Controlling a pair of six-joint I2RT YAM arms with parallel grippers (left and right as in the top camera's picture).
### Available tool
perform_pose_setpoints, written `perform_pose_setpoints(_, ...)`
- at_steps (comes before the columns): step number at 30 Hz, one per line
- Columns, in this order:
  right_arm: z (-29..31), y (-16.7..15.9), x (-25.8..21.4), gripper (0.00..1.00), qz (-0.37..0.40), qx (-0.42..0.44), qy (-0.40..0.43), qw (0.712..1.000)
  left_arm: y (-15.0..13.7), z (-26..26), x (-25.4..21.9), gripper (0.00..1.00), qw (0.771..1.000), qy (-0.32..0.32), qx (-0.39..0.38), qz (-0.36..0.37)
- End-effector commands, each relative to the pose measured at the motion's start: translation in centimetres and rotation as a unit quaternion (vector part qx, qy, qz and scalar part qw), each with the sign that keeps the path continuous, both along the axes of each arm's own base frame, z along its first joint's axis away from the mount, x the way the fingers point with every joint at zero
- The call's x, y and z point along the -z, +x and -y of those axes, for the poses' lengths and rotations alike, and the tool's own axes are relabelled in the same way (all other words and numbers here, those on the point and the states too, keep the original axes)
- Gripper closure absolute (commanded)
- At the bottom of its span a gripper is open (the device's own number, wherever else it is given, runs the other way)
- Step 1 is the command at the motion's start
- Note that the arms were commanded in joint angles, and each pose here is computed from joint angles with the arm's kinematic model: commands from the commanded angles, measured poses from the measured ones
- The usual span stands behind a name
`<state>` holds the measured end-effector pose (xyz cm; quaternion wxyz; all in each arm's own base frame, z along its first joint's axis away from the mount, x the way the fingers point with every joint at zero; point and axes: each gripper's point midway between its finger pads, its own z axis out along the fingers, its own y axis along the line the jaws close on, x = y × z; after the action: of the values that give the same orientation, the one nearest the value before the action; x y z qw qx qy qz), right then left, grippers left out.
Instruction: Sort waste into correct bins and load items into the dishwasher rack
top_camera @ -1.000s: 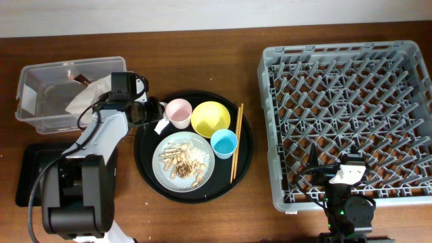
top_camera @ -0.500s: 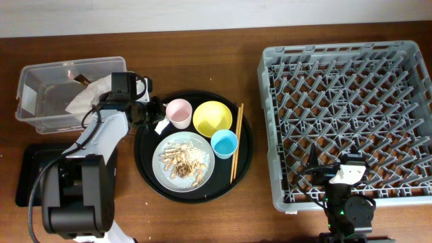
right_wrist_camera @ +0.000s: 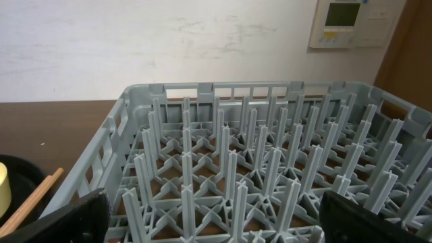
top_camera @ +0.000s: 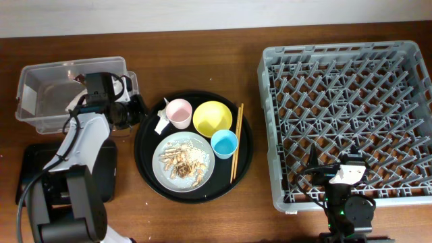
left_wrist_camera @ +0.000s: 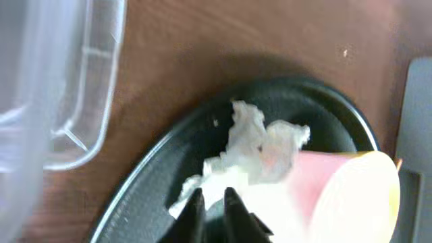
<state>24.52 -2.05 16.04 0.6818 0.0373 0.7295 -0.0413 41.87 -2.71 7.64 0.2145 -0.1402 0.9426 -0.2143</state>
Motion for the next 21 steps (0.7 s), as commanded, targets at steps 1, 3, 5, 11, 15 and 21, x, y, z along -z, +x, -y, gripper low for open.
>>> perform_pose_setpoints(1,0.3,0.0,0.3,0.01,-0.003,0.008,0.001,1.0,-1.3,1.8,0.5,0.52,1.0,-0.018,0.021,-0.013)
perform_pose_setpoints(3,0.3,0.0,0.3,0.01,-0.003,0.008,0.001,1.0,-1.6,2.9,1.3,0.51,0.999,-0.012,0.035,-0.011)
perform_pose_setpoints(5,0.3,0.0,0.3,0.01,-0.003,0.008,0.001,1.0,-1.3,2.6,1.8,0.51,1.0,0.008,0.004,-0.015)
perform_pose_setpoints(11,0.3,0.0,0.3,0.01,-0.003,0.008,0.001,1.0,-0.3,2.4,1.4,0.51,1.0,0.007,-0.01,0.005)
perform_pose_setpoints(15,0.3,0.0,0.3,0.01,-0.003,0.008,0.001,1.0,0.8,3.2,2.4,0.51,1.0,-0.016,-0.001,0.014)
perform_pose_setpoints(21,0.3,0.0,0.3,0.01,-0.003,0.008,0.001,1.0,1.0,3.8,3.7,0.76,0.999,-0.033,0.009,0.007)
